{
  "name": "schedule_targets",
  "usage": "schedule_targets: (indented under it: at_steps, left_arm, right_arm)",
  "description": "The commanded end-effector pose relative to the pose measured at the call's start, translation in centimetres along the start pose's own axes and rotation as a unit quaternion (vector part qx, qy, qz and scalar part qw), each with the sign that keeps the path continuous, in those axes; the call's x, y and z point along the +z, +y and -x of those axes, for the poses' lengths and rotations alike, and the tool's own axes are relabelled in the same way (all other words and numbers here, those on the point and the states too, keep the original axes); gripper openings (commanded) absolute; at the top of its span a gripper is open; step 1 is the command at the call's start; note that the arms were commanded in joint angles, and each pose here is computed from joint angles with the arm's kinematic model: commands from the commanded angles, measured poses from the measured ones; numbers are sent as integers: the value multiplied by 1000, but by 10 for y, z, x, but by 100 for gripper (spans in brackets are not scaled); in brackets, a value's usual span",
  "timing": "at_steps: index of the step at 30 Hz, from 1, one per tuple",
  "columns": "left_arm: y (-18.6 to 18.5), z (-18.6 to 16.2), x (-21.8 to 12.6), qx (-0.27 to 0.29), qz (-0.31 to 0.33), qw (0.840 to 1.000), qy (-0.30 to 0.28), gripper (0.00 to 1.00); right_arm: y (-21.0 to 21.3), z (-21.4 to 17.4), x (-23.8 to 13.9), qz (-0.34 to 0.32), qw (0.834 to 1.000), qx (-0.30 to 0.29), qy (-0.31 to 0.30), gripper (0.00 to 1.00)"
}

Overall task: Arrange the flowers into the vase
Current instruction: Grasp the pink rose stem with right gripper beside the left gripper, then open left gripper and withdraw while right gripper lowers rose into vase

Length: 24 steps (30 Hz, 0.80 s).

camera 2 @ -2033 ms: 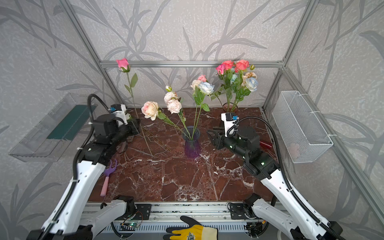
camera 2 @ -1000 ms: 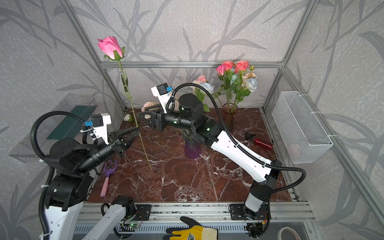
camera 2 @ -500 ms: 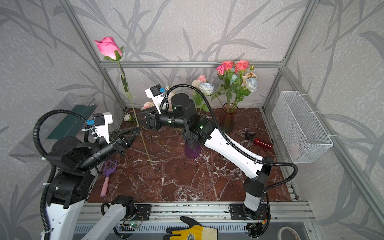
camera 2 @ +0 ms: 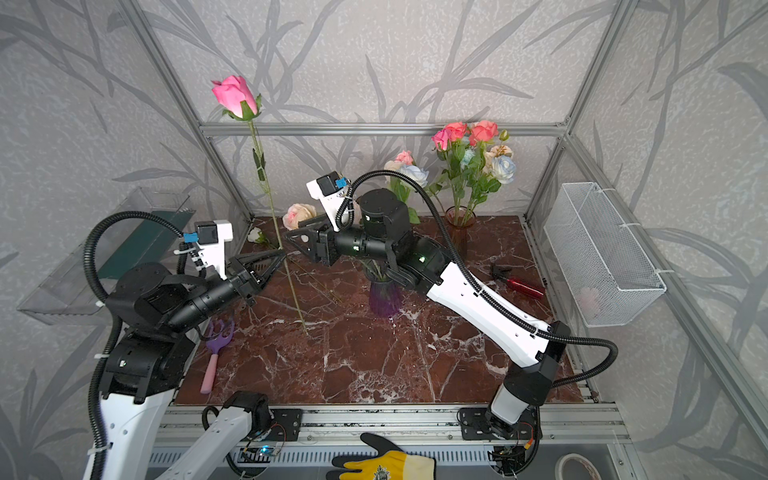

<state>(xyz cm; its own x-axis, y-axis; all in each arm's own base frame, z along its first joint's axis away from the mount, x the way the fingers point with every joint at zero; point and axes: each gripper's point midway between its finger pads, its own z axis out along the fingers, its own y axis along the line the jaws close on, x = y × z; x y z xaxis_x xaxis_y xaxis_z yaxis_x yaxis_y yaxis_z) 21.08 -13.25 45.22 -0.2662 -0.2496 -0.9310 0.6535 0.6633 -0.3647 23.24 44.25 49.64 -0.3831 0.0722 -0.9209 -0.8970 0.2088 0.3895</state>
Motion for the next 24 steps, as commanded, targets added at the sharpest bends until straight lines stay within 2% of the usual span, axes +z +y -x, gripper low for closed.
schedule_targets:
  at_steps: [1, 5, 8, 11, 14, 15, 16, 18, 21, 24]
  left_arm:
    - [-5, 3, -1, 8, -9, 1000, -6, 0]
    - [-4, 1, -1, 10, -7, 1000, -2, 0]
    - [-5, 0, -2, 13, -7, 1000, -1, 0]
    - [-5, 0, -2, 14, -6, 1000, -1, 0]
    - [-4, -1, -3, 15, -2, 1000, -2, 1]
    - [-3, 0, -3, 15, -1, 1000, -2, 6]
    - [-3, -1, -3, 15, -1, 1000, -4, 17]
    - [-1, 0, -4, 14, 4, 1000, -9, 49]
    - [2, 2, -11, 27, 28, 999, -25, 74]
    - [18, 5, -19, 32, 84, 995, -43, 78]
  right_arm:
    - [10, 13, 6, 27, 1000, -2, -9, 49]
    - [8, 3, 27, 43, 999, 9, 13, 43]
    - [8, 1, 32, 44, 999, 11, 17, 30]
    - [7, 2, 33, 39, 999, 9, 15, 10]
    - [9, 4, 29, 33, 999, -5, 10, 4]
    - [9, 4, 27, 25, 1000, -14, 7, 3]
    - [9, 5, 26, 20, 1000, -21, 4, 3]
    - [9, 8, 20, 8, 999, -34, -2, 3]
    - [8, 18, 3, -18, 998, -60, -25, 3]
    - [-5, 29, -23, -84, 989, -106, -54, 3]
